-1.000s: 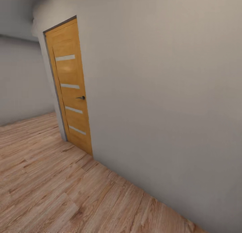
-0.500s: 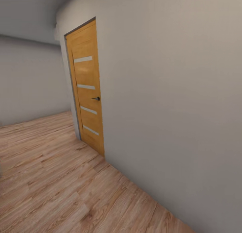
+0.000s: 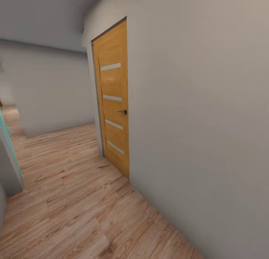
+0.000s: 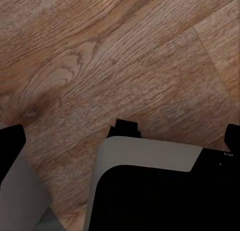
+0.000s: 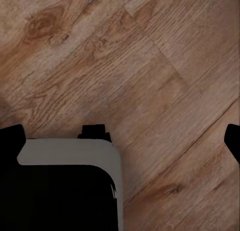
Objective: Move the two storage containers from the living room to the garage. In the garage, place one container on the floor and stack the other container on top of it (either order is fine).
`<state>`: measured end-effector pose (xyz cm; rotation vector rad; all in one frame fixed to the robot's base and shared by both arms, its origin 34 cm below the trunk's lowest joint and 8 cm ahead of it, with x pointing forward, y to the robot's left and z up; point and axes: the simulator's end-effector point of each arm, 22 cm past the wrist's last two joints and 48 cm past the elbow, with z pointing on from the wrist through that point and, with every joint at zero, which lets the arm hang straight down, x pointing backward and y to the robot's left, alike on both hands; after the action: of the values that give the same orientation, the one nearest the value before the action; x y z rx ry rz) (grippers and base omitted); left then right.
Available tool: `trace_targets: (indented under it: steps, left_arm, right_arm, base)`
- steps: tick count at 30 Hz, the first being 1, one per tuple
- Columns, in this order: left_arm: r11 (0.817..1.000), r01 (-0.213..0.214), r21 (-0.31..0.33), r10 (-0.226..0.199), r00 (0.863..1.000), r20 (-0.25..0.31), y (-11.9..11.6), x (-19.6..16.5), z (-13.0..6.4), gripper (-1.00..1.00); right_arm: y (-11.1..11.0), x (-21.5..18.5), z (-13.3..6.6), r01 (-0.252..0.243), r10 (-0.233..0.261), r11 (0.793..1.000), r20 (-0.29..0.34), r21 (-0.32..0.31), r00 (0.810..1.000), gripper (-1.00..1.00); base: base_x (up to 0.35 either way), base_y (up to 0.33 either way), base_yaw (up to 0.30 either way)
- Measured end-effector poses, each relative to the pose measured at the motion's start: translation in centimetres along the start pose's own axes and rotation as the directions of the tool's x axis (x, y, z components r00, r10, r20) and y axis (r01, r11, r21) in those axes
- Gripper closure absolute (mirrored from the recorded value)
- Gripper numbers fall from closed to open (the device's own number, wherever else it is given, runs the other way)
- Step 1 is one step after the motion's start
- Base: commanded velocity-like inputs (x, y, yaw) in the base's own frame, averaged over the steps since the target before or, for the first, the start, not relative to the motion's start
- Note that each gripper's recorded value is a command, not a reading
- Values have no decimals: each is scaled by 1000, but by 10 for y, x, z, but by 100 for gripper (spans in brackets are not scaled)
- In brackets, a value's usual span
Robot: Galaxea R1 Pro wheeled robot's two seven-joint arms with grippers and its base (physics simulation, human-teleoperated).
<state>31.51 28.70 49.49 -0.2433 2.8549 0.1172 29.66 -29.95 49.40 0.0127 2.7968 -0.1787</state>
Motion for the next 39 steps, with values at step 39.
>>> trace_targets:
  steps: [39]
  left_arm:
    - [1000,0,1,0,1000,6,0,-3,0,-100]
  right_arm:
    - [0,-2,0,4,-4,1000,5,-1,1000,-100]
  base:
    - [60,0,268]
